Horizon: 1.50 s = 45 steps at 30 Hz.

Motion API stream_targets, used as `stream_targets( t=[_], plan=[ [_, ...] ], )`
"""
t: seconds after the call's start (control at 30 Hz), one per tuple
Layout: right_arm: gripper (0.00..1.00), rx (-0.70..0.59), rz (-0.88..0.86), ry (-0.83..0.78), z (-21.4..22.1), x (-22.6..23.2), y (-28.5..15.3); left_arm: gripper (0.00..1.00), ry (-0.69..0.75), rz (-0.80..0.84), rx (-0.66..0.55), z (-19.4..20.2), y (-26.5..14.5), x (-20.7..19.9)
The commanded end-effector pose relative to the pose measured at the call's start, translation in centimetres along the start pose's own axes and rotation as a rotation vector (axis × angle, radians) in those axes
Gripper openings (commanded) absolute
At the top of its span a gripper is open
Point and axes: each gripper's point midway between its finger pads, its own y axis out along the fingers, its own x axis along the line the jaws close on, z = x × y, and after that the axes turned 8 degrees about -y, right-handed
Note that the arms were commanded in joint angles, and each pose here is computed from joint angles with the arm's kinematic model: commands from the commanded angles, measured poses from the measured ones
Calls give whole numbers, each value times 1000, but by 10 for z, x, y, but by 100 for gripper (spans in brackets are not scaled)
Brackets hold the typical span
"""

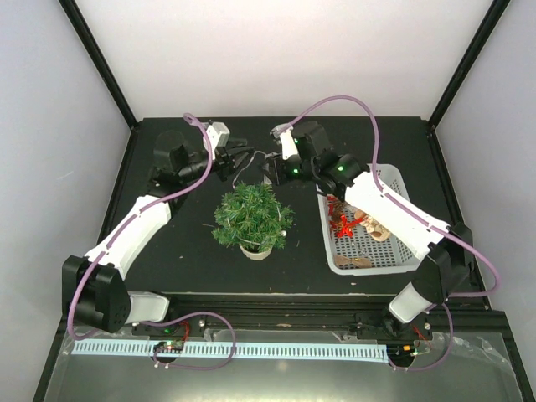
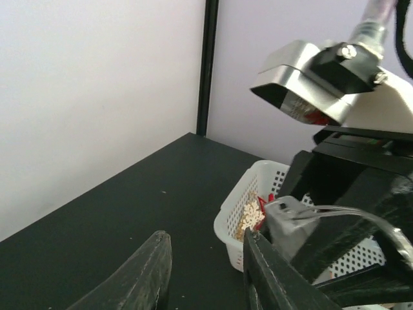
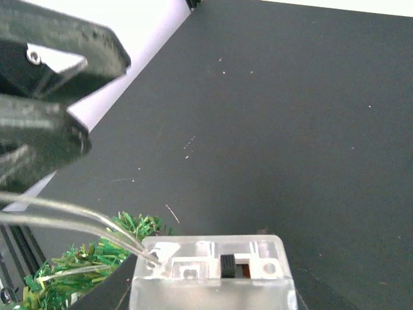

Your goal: Decorate the small christmas tree

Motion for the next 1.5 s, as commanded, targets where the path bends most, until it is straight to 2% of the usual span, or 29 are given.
stream_targets(
  t=[0.0, 0.2, 0.7, 1.13, 1.47],
  plan=[
    [34, -44, 33, -34, -21, 3, -32, 33, 57, -53, 11, -17, 0, 13],
    [33, -1, 55, -45, -22, 5, -54, 35, 86, -79, 13, -19, -1, 18],
    [33, 164, 52, 27, 38, 12, -104, 38, 124, -157, 40, -26, -7, 30],
    [30, 335, 88, 98, 78, 34, -93, 40, 137, -118, 80, -38, -13, 17],
    [30, 390, 175, 156, 71, 27, -102, 43, 172, -52, 168, -46, -28, -11]
  ],
)
